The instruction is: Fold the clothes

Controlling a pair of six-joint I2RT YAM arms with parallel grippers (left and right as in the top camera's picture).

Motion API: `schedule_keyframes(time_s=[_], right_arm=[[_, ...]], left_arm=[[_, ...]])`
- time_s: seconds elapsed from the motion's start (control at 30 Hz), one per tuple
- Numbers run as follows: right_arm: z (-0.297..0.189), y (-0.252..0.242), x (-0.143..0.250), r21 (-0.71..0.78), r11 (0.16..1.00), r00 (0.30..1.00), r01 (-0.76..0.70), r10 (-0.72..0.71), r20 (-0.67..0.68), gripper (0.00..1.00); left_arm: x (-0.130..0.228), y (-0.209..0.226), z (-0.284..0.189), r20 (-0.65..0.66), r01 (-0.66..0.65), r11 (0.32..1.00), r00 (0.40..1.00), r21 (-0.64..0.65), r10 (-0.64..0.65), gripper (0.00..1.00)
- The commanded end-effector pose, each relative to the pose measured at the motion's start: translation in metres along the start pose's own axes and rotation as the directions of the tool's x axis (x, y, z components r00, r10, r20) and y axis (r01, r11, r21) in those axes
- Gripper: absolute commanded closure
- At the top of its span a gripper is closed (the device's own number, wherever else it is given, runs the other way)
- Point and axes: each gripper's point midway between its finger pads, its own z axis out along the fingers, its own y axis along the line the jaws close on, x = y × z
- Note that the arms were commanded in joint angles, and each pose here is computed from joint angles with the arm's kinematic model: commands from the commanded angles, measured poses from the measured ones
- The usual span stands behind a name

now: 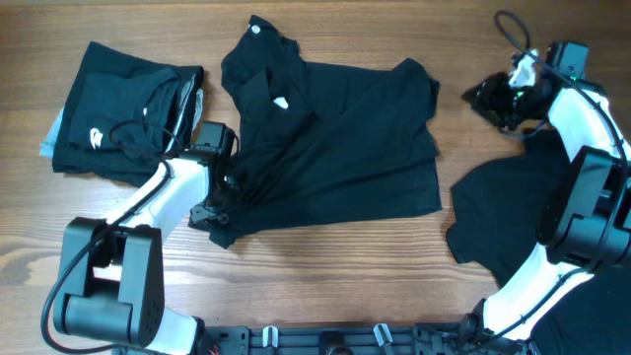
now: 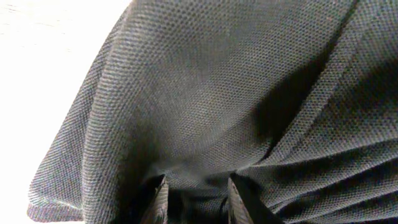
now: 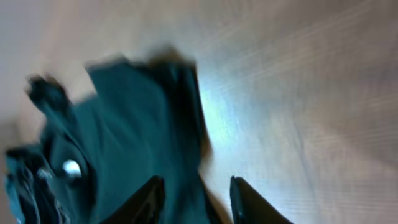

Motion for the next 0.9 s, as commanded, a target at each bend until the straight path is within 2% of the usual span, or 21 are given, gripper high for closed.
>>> schedule_keyframes(time_s=[0.0,0.1,0.17,0.23,0.43,0.57,0.87], right_arm=[[0.006,0.014,0.004,0.051,0.990,0.991,0.133,-0.133,0.005,0.77],[0.019,0.038,-0.008,0.033,0.972,0.970,0.232,-0.234,0.070,0.77],[0.034,0.047,-0.022,0.062,0.979,0.969,0.196,-0.203,0.140,0.67],[0.049,0.044,-0.030,0.093,0.985,0.970,0.148,-0.163,0.180,0.67],[0.079,0.038,-0.049,0.030,0.999,0.965,0.034,-0.041,0.259,0.62],[0.088,0.020,-0.047,0.085,0.996,0.966,-0.008,-0.014,0.256,0.58],[0.118,0.012,-0.025,0.076,0.997,0.985,-0.007,-0.006,0.173,0.62]], left_arm=[[0.008,0.013,0.012,-0.027,0.020,0.999,0.999,-0.046,-0.021,0.68],[0.006,0.009,0.010,-0.027,0.020,0.999,0.999,-0.029,-0.021,0.70],[0.004,0.004,0.009,-0.027,0.021,1.000,0.999,-0.007,-0.021,0.70],[0.003,0.002,0.009,-0.025,0.022,1.000,0.999,0.007,-0.022,0.70],[0.004,0.001,0.009,-0.027,0.011,1.000,1.000,0.013,-0.011,0.69],[0.002,0.000,0.009,-0.019,0.011,1.000,1.000,0.018,-0.011,0.69],[0.000,-0.001,0.009,-0.010,0.011,1.000,1.000,0.022,-0.011,0.69]])
